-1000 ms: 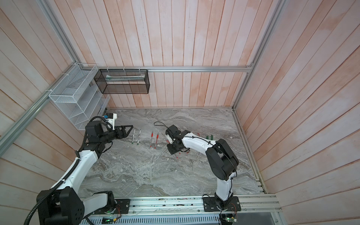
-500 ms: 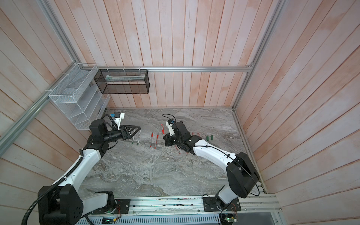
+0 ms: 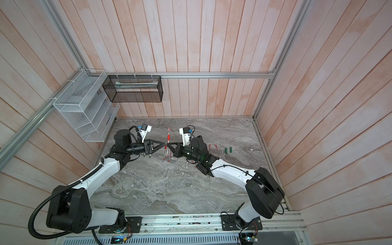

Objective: Open the pen caps
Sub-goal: 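Raise the red pen toward the left gripper while the left gripper reaches its body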

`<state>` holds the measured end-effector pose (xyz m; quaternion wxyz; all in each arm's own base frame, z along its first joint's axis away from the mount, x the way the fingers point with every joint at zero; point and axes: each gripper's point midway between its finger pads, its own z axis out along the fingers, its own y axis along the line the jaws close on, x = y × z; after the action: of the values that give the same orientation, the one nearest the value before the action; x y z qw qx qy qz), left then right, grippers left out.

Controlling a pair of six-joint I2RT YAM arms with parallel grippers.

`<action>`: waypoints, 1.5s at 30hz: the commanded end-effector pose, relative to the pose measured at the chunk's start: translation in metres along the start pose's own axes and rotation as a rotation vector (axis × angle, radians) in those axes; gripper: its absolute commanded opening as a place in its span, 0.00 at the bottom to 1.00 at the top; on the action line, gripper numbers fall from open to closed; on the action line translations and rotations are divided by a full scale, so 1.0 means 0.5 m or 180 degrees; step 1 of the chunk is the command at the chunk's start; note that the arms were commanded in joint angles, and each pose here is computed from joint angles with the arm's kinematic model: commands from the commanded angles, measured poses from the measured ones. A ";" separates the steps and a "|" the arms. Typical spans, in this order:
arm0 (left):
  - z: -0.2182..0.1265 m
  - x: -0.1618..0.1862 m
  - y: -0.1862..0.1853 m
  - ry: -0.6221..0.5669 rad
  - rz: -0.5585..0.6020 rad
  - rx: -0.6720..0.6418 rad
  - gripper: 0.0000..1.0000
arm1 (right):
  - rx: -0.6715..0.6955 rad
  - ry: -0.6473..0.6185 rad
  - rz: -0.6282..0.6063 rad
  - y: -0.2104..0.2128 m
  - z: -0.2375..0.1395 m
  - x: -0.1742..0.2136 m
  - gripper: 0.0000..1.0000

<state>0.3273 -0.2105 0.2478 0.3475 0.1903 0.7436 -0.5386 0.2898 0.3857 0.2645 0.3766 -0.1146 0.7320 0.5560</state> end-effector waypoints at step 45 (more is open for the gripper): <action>0.042 0.013 0.073 0.0593 0.1623 -0.1510 0.00 | 0.0306 -0.0654 0.0956 -0.027 -0.009 -0.103 0.34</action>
<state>0.3383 -0.2357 0.2142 0.4120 0.3300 0.7947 -0.2997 0.3207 0.3624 0.2957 0.3849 0.0251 0.7195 0.5775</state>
